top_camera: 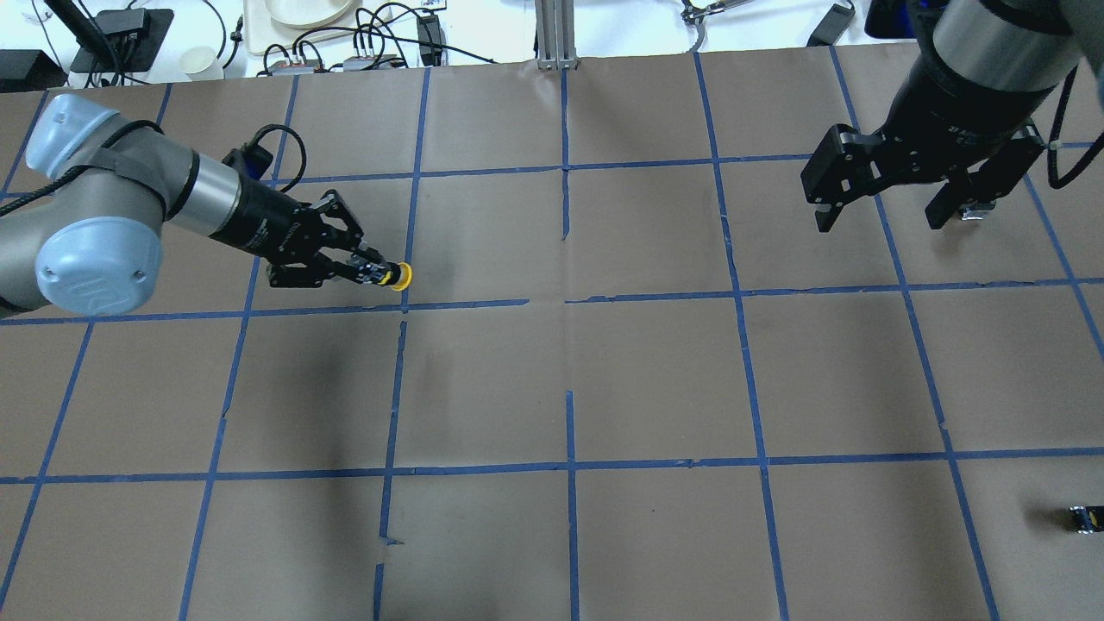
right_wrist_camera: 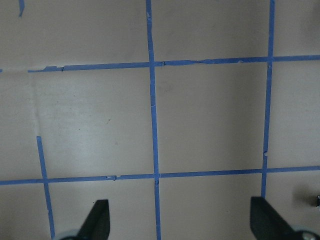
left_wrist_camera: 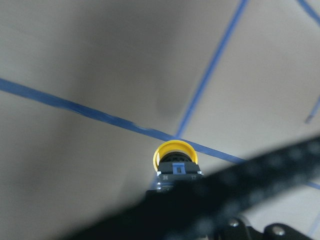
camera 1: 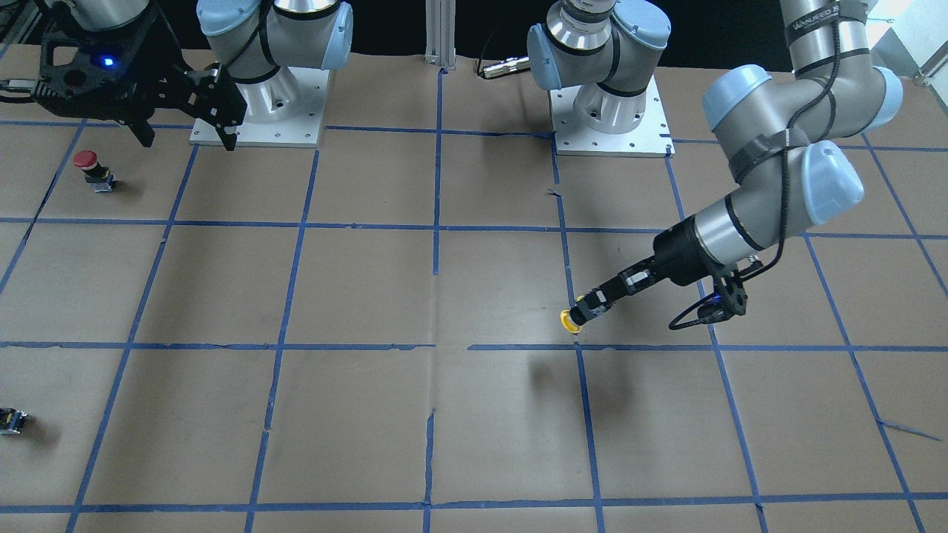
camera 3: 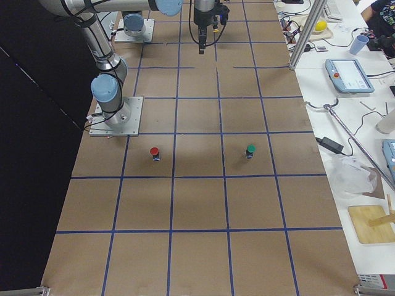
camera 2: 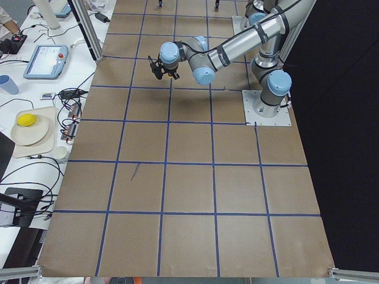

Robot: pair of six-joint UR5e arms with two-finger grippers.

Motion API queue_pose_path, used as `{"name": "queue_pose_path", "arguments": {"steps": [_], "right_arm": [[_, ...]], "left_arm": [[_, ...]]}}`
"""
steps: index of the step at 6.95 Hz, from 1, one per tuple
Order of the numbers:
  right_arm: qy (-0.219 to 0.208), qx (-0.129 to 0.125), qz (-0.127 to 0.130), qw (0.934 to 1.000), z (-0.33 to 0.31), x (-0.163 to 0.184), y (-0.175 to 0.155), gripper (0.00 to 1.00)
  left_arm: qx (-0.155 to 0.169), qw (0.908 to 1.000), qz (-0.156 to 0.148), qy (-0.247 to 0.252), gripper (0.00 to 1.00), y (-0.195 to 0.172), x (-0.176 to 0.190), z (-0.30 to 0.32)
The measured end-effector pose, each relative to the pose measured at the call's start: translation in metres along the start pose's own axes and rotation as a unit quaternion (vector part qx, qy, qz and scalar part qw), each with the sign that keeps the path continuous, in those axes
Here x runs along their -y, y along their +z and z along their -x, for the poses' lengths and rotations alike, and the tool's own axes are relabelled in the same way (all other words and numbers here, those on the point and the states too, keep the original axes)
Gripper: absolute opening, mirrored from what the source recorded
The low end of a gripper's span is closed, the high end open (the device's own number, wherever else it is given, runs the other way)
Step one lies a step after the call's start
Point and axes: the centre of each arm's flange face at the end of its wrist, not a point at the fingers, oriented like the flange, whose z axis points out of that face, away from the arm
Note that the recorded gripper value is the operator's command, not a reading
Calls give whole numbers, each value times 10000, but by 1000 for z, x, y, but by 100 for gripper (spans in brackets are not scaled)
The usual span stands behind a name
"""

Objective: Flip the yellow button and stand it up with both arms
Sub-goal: 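Lift the yellow button toward the right gripper while the right gripper approaches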

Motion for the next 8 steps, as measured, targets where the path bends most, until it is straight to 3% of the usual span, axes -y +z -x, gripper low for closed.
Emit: {"name": "queue_pose_path", "arguments": {"steps": [1, 2, 4, 5, 7, 8], "right_arm": [[551, 37, 14, 9985, -13, 4, 1, 100], [1183, 106, 17, 9929, -22, 7, 0, 100], [2444, 421, 106, 9687, -27, 15, 1, 100], [3021, 689, 276, 9504, -23, 25, 7, 100], [4176, 1355, 736, 8954, -11, 52, 12, 100], [4501, 1704, 1000, 8708, -4, 64, 15, 100]], "left_arm": [[-197, 9991, 77, -362, 2, 14, -22, -31], [-476, 9958, 186, -755, 2, 25, -42, -58], [-1135, 9777, 570, -1672, 2, 37, -67, -97], [-1339, 9665, 816, -2031, 2, 42, -80, -111], [-1564, 9449, 1268, -2581, 1, 46, -102, -133], [-1647, 9290, 1549, -2928, 1, 45, -108, -140]]}}
